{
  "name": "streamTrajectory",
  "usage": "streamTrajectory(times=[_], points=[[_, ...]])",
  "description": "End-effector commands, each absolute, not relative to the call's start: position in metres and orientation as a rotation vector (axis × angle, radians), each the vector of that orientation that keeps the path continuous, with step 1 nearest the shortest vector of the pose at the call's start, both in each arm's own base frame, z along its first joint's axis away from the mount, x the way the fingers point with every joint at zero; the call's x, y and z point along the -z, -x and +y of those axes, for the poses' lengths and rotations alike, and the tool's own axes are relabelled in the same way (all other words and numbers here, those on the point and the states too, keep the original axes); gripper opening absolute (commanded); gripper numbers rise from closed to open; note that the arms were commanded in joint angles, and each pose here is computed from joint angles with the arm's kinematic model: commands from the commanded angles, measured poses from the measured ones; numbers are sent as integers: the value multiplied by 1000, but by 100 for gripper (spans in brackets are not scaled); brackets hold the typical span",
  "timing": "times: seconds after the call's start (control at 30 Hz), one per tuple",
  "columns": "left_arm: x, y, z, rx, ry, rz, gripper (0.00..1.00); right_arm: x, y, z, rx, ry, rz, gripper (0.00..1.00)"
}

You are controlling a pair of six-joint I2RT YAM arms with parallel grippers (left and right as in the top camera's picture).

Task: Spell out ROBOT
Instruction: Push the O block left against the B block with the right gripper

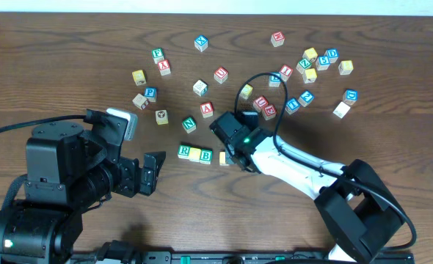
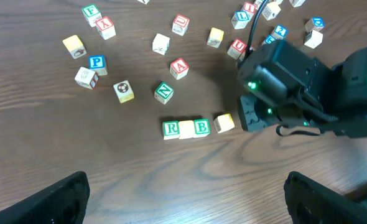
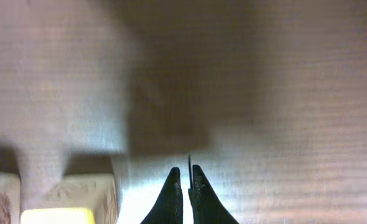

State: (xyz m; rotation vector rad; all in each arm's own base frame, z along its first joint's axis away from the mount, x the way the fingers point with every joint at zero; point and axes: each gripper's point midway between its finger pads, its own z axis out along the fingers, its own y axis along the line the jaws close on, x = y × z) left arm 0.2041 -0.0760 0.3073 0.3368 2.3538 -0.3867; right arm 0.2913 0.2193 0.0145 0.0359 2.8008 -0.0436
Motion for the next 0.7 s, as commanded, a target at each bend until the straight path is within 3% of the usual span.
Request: streamTrajectory(times=[0.0,0.23,0.67], points=[[-309,-203,-77,395,-342,2349,98,-14,-280,228,41,-70,2824,1],[-309,-203,-77,395,-342,2349,98,-13,-260,243,40,-51,2837,1],[-309,-203,-77,395,-342,2349,98,-16,-267,255,-28,-68,2800,1]])
